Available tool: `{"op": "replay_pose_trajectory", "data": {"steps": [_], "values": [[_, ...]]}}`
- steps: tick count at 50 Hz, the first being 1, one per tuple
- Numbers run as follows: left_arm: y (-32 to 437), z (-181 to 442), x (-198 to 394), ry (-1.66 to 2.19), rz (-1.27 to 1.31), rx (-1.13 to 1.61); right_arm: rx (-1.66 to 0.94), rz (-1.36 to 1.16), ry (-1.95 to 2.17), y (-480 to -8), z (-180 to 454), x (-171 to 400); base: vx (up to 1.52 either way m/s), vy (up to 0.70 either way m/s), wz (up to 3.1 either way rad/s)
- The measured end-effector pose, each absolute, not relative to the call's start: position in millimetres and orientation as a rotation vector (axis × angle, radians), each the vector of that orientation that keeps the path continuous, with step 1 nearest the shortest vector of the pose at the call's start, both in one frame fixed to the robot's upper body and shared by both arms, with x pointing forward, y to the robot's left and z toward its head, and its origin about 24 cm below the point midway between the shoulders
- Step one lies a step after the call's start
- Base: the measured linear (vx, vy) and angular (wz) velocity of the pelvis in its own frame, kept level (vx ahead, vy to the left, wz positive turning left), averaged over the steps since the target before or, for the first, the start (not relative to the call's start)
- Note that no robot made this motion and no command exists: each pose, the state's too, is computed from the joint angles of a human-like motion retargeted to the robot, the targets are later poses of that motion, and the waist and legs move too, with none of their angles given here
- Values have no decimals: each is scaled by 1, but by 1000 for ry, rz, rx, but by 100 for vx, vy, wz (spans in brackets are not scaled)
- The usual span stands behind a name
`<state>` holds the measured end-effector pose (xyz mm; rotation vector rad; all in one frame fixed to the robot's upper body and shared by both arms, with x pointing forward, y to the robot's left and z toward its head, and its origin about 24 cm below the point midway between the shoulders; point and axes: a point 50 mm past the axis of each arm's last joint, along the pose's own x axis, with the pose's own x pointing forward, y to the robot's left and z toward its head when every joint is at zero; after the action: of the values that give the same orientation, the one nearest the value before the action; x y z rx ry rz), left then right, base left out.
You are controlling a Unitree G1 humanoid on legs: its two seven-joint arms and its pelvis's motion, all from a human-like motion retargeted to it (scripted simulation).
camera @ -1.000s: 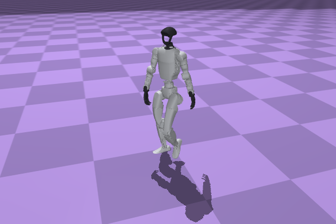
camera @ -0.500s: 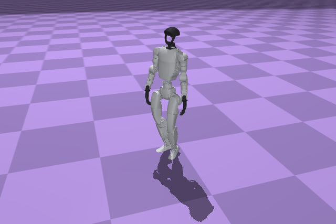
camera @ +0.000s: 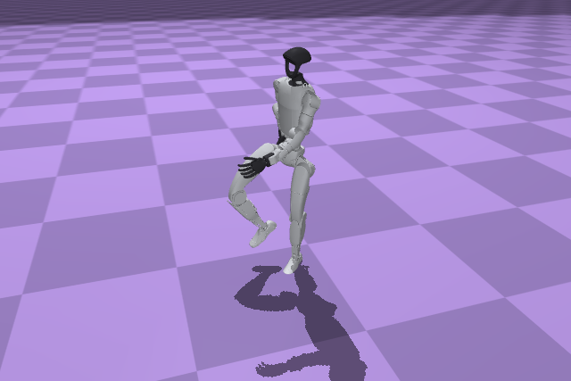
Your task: Upper body actions
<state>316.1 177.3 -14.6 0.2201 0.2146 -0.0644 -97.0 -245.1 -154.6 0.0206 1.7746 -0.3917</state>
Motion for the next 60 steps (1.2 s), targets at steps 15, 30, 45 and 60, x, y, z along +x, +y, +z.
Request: {"op": "replay_pose_trajectory", "data": {"steps": [15, 30, 45, 60], "values": [[198, -176, -2, 1309, 365, -84, -473, 345, 1187, -228, -161, 92, -7, -11, -61], [209, -173, -45, 1389, 555, -372, -463, 447, 1180, -187, -162, 122, -37, -26, -7], [174, -178, -20, 1376, 184, -196, -401, 253, 1769, -240, -166, -34, -8, 9, 38], [176, -178, -39, 1487, 221, -241, -257, 195, 1641, -221, -172, -12, 3, 5, -33]]}}
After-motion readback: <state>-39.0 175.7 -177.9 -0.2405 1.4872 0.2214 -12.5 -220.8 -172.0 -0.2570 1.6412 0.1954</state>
